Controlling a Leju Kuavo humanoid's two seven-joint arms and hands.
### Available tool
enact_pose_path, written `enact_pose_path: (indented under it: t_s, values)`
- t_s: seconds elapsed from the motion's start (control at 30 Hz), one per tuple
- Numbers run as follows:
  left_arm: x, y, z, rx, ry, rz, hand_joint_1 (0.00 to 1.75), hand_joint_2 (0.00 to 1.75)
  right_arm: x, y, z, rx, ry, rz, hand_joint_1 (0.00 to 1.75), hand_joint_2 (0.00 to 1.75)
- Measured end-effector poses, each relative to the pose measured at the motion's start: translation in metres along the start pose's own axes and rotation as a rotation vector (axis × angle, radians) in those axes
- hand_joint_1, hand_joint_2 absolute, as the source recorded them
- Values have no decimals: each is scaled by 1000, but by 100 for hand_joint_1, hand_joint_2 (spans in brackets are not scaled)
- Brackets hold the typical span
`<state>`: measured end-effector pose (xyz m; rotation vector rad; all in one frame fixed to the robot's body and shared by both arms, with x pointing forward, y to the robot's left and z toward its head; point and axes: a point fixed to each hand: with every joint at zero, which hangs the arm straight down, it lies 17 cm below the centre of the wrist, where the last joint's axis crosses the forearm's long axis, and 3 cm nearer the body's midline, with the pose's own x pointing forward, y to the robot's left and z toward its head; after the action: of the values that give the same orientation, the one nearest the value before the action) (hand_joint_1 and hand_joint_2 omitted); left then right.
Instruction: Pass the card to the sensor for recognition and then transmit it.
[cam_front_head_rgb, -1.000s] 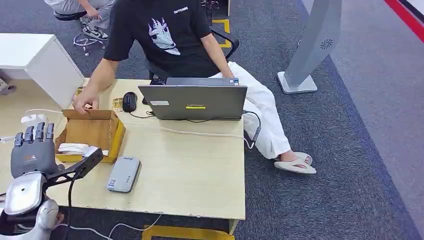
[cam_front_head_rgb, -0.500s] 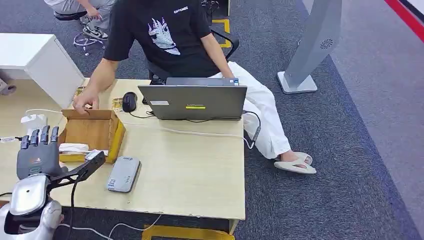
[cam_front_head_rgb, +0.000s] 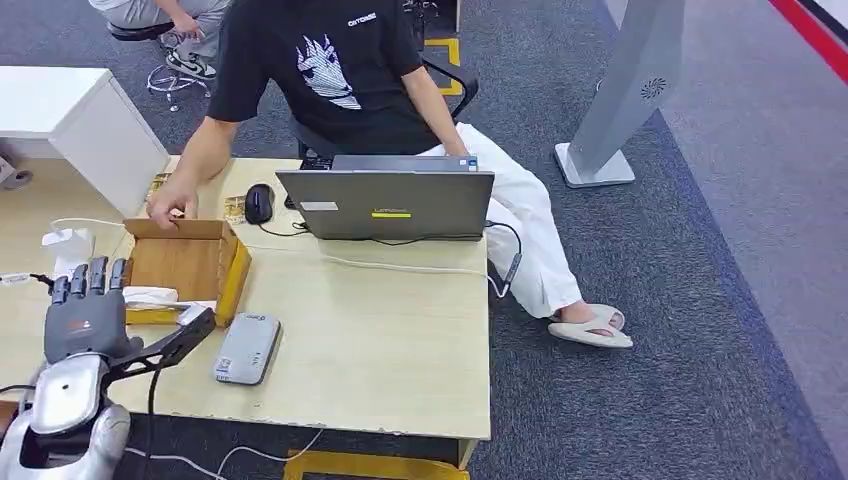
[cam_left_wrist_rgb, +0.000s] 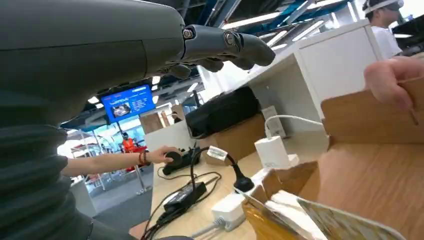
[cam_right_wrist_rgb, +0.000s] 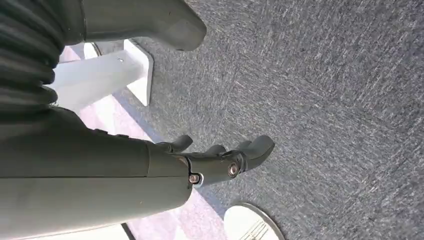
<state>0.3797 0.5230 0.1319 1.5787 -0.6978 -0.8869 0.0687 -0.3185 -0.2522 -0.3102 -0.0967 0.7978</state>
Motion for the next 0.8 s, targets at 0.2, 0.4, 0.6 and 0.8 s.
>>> enact_pose_path:
  t_s: [0.2,0.4,0.6,0.8]
  values:
    - [4,-15,4,-34,-1,7,0,175,0,-2,0,0,1,0,0,175]
    - [8,-22,7,-53,-5,17,0,175,-1,-2,1,2,4,0,0,175]
    - [12,-25,9,-65,-7,24,0,175,-1,-2,1,3,4,0,0,175]
    - [14,-27,10,-70,-9,31,0,175,-1,-2,1,4,4,0,0,175]
